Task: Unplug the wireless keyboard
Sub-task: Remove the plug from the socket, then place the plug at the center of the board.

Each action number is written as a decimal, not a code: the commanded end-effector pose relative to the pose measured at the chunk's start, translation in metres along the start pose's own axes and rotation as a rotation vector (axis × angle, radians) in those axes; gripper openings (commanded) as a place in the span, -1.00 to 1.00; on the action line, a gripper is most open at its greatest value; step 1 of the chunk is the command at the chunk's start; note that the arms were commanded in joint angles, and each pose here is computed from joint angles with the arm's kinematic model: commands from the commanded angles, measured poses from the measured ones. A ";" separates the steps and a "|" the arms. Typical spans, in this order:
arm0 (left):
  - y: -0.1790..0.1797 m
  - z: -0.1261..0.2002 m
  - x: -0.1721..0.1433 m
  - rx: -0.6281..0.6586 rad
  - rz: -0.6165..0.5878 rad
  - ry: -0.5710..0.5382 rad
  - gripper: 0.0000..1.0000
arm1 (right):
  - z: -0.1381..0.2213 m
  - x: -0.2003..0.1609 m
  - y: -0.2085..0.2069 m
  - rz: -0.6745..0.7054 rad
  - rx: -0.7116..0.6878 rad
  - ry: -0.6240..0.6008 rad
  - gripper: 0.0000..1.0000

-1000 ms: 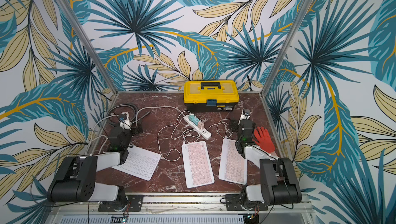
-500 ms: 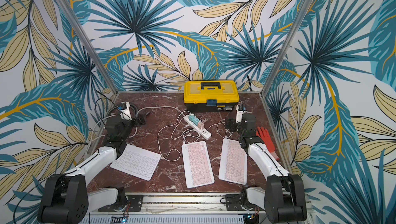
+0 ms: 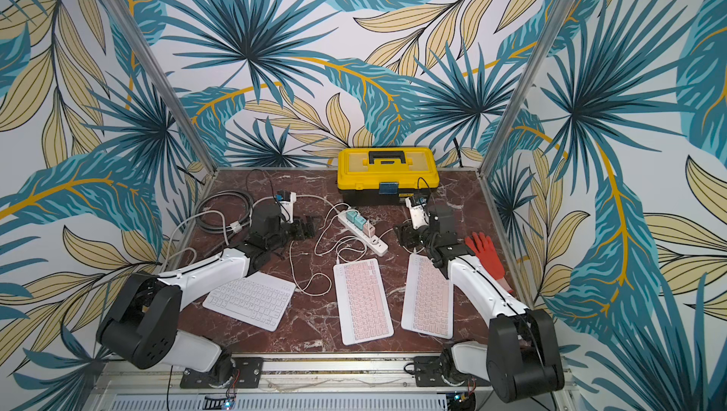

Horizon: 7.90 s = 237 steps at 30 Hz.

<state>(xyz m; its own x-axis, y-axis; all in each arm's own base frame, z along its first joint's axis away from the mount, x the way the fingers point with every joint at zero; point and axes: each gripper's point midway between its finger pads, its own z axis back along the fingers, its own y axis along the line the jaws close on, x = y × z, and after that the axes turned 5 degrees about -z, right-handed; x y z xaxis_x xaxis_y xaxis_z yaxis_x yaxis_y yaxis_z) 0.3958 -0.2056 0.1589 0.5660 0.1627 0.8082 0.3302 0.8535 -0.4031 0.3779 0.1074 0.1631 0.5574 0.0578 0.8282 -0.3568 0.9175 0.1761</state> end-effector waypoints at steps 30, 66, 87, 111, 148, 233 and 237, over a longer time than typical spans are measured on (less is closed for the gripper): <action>-0.074 -0.114 -0.045 -0.108 0.258 0.192 0.55 | -0.091 -0.046 0.045 0.221 0.182 0.455 0.37; -0.024 -0.153 -0.099 0.033 0.431 0.278 0.20 | -0.112 -0.069 0.039 0.053 -0.023 0.633 0.24; -0.002 -0.149 -0.107 -0.001 0.468 0.343 0.16 | -0.133 -0.050 0.070 0.065 0.093 0.540 -0.23; 0.009 -0.147 -0.130 0.042 0.511 0.383 0.08 | -0.136 -0.062 0.061 0.024 0.031 0.516 -0.70; 0.031 -0.127 -0.167 0.198 0.489 0.452 -0.10 | -0.118 -0.009 0.077 0.245 -0.050 0.437 -0.74; -0.057 -0.123 -0.091 -0.120 0.386 0.402 0.15 | -0.067 -0.098 -0.020 -0.184 -0.193 0.679 0.04; -0.056 -0.124 -0.094 -0.120 0.388 0.409 0.15 | -0.069 -0.091 -0.019 -0.164 -0.142 0.672 0.12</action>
<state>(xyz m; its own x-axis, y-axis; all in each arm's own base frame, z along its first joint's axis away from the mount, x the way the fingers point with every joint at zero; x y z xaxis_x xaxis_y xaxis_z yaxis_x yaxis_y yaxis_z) 0.4185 -0.3252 0.0575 0.8922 0.2438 0.3802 0.1051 0.7066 -0.6998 0.3830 0.1087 0.0362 0.9625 0.0867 0.2570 -0.1231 0.9840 0.1289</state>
